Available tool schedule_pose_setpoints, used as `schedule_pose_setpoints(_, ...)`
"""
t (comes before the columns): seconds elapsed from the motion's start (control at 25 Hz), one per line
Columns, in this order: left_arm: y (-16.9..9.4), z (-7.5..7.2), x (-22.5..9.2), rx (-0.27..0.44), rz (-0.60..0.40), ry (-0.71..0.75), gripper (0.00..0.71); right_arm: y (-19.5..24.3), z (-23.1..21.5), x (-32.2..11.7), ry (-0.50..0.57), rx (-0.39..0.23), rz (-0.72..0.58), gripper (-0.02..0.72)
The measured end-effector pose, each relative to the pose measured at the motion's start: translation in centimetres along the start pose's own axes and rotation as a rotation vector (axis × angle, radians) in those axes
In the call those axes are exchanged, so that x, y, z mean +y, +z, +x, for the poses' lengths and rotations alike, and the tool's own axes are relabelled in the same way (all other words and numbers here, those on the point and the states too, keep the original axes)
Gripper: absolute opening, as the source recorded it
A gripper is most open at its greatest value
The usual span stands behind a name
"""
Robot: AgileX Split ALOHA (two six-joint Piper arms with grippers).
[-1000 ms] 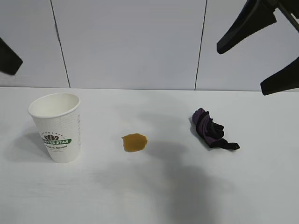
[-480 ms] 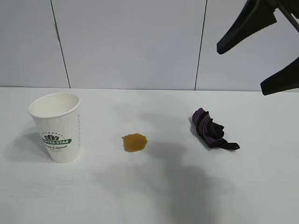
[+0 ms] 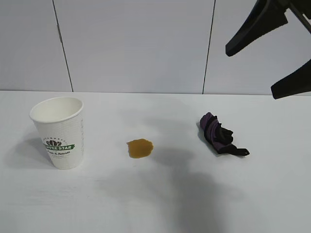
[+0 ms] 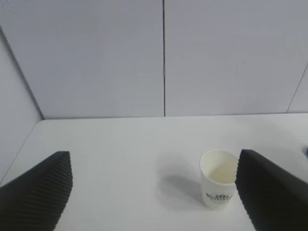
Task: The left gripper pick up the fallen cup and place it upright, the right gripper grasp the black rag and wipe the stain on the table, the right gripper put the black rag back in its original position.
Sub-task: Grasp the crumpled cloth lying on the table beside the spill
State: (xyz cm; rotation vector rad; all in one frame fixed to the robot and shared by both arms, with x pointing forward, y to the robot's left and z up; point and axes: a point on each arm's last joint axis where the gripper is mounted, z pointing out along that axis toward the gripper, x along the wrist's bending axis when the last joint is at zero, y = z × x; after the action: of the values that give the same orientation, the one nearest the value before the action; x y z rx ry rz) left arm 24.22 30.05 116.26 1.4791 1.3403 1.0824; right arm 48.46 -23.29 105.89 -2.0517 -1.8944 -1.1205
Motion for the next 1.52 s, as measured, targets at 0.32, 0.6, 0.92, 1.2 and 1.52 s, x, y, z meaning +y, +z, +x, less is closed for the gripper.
schedule_pose_setpoints(0.32, -5.1, 0.2, -3.2, 0.056, -0.078, -0.028, 0.665, 0.0, 0.0, 0.0, 0.0, 0.0, 0.0, 0.622)
schedule_pose_setpoints(0.6, -6.3, 0.4, -5.1, 0.086, -0.045, -0.036, 0.665, 0.0, 0.0, 0.0, -0.001, -0.001, 0.0, 0.622)
schedule_pose_setpoints(0.92, -1.3, 0.2, -9.2, 0.08, 0.19, -0.09, 0.665, 0.0, 0.0, 0.0, -0.004, -0.004, 0.001, 0.622)
schedule_pose_setpoints(1.2, 1.5, -0.2, -11.5, 0.06, 0.259, -0.106, 0.665, 0.0, -0.1, 0.0, -0.008, -0.008, 0.002, 0.622)
schedule_pose_setpoints(1.52, 2.0, -0.2, -11.9, 0.059, 0.274, -0.106, 0.665, 0.0, -0.7, -0.2, -0.092, -0.079, 0.022, 0.622)
